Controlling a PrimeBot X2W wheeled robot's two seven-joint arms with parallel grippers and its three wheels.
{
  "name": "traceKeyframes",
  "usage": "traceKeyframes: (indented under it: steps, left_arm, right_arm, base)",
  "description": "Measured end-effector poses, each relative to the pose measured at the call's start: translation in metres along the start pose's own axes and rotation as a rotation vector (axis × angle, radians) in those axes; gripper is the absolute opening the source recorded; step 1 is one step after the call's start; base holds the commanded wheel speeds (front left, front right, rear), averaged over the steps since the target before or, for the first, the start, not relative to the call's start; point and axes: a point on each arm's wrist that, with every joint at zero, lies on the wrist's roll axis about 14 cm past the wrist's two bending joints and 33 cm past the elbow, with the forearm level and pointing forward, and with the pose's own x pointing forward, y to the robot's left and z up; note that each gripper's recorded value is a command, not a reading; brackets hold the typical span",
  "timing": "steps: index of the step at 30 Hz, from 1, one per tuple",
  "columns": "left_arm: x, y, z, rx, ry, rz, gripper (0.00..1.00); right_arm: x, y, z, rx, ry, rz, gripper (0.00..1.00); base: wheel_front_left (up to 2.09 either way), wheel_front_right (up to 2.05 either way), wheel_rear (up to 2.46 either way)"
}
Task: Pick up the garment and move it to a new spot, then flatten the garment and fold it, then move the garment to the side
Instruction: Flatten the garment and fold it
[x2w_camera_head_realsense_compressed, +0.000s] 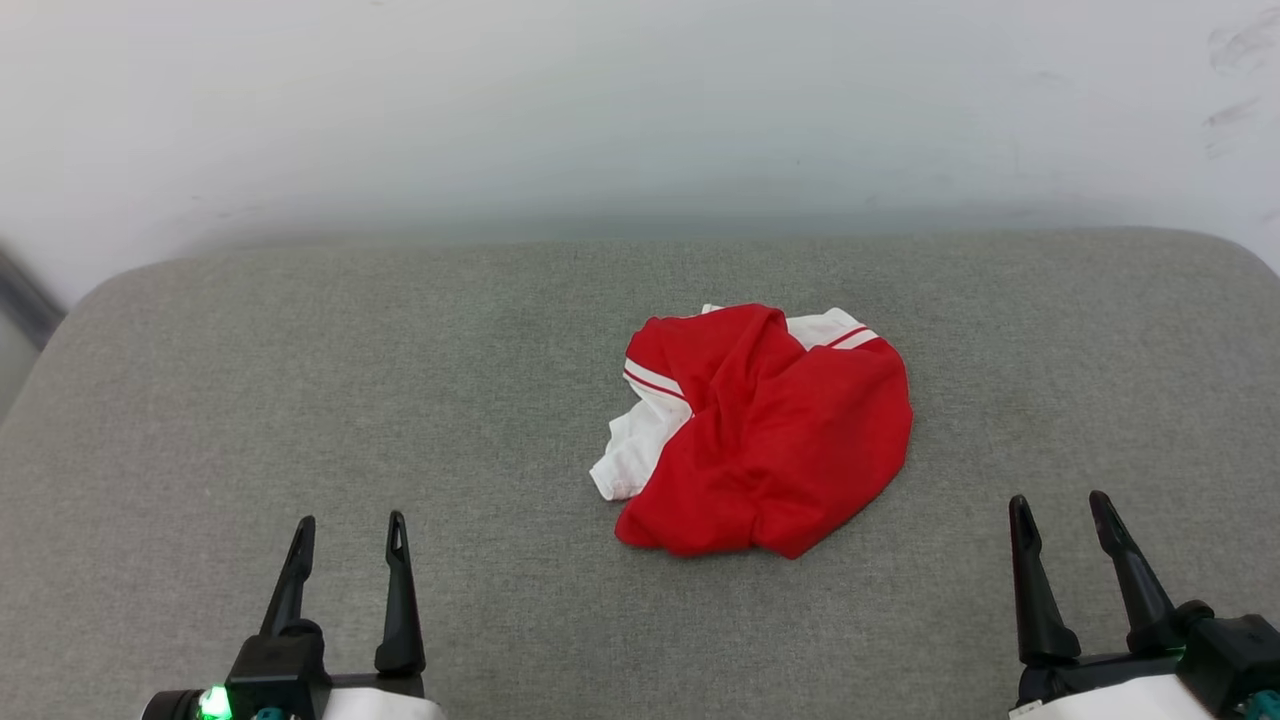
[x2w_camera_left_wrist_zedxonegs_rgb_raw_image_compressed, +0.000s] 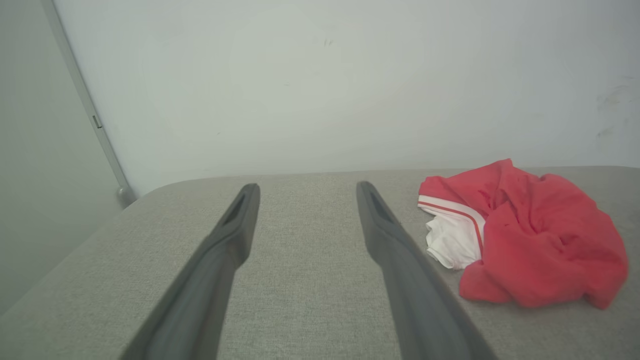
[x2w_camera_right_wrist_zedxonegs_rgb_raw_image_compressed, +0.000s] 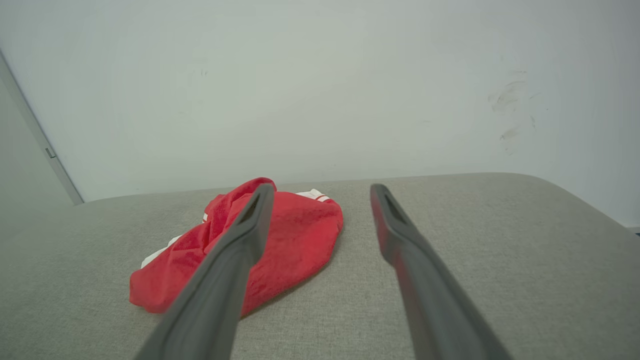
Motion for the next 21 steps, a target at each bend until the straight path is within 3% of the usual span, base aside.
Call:
traceKeyframes:
  steps: [8,21]
  left_arm:
    - [0.005,-0.001,-0.004,-0.018,0.009,-0.023,1.0]
    - [0.105,-0.022,0.069,0.053,-0.241,-0.235,1.0]
  right_arm:
    - [-0.001,0.0,0.0,-0.002,0.0,-0.001,1.0]
    - [0.018,0.003,-0.002,-0.029,-0.001,0.017,1.0]
  base:
    - [0.0,0.0,0.0]
    - [0.0,0.0,0.0]
